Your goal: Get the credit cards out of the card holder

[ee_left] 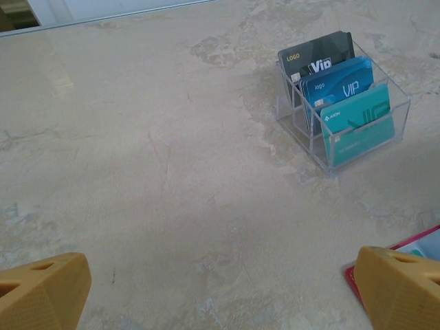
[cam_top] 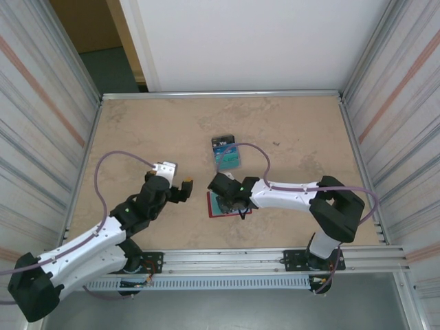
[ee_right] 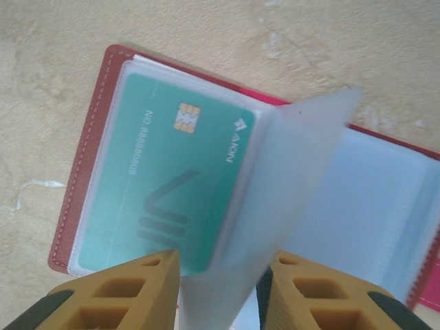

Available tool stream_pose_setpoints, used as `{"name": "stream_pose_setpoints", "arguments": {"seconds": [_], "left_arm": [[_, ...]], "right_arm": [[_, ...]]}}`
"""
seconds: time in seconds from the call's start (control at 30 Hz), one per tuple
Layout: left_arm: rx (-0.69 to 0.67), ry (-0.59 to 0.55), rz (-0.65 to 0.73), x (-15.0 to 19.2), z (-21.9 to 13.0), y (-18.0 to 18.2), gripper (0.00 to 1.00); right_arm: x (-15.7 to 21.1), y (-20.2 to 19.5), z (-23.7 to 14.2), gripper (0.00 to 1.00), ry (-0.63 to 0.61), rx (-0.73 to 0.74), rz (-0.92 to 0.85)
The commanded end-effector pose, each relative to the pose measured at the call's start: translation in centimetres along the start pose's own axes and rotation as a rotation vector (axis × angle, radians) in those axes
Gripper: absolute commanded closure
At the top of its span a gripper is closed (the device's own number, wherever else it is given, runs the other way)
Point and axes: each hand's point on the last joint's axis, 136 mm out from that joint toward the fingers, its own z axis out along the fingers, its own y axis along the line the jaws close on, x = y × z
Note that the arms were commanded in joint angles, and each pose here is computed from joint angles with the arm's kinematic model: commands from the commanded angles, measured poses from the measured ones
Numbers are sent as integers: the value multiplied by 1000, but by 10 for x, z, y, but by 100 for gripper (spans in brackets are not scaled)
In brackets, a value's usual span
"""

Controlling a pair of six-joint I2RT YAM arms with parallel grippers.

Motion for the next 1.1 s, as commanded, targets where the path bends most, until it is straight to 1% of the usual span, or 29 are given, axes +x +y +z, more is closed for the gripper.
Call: {"name": "stream_pose_setpoints", "arguments": {"seconds": [0.0,0.2,0.43,0.63,0.87,1.07], "left_arm": [[-15,-49,34,-21,0,-4,1],[34,-3,140,-16,14,-27,1],[92,64,289,0,39,-63,1],[135,114,321,13,59,-85,1],[195,151,362,25,69,-112,1],[146,214,364,47,70,-112,1]], "right_arm": [[0,-17,-7,65,-17,42,32],[3,-30,-7,65,-19,60,62],[7,-43,-5,65,-13,60,101],[11,-55,-4,66,-4,60,132],[9,-60,-9,65,-18,43,150],[7,-73,-20,63,-42,72,175]]}}
